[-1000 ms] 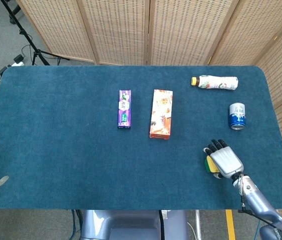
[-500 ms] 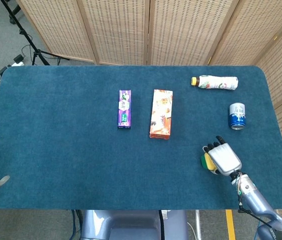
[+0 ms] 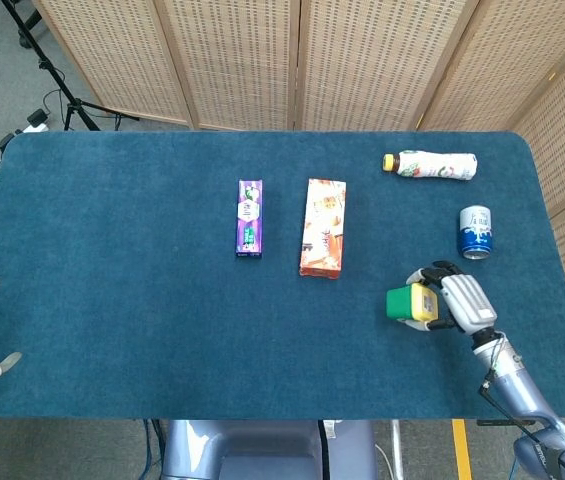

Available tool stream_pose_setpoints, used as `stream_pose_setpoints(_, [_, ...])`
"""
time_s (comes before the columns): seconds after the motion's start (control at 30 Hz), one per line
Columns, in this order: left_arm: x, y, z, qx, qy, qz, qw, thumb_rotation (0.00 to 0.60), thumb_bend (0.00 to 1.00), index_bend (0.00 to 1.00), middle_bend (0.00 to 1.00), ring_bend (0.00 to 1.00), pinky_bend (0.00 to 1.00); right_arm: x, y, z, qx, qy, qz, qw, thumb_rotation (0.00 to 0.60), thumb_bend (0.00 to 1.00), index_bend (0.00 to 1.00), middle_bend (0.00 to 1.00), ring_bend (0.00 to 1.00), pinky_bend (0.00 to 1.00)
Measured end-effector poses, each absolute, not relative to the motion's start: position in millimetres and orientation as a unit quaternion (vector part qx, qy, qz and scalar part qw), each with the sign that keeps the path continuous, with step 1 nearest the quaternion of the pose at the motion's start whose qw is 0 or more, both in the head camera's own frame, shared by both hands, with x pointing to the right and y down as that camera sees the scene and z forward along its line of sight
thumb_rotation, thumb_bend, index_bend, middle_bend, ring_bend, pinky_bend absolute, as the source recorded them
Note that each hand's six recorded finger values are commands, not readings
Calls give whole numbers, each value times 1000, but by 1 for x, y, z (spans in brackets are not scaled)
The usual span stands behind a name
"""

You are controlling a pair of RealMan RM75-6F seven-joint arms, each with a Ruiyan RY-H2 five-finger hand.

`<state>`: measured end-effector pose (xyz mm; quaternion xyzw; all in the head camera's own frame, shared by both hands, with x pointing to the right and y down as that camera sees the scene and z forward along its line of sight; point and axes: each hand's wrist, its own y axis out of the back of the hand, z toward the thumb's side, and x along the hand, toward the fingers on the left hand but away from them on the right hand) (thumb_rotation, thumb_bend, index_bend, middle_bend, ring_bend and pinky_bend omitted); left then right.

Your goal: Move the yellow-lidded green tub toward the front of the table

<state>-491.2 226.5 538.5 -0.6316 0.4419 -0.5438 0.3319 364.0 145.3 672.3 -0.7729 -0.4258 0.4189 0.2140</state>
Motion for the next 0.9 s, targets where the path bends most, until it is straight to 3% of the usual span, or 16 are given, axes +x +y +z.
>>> stream_pose_setpoints(0.37, [-489,227,542,-632,435,-549,332,600,0,0,0,0,0,398,161,708,-761,-494,398,139,600,646,522,517,431,175])
stream_pose_setpoints(0.43, [-488,227,543,-632,435,-549,332,600,0,0,0,0,0,399,163,710,-762,-492,397,138,600,645,472,433,360,175])
stream_pose_setpoints(0.6, [-487,228,543,-632,433,-550,333,600,0,0,0,0,0,399,170,713,-773,-479,396,127,600,590,105,65,44,166])
stream_pose_setpoints(0.9, [-487,229,541,-634,435,-545,335,600,0,0,0,0,0,406,179,701,-798,-453,377,128,600,569,61,0,0,135])
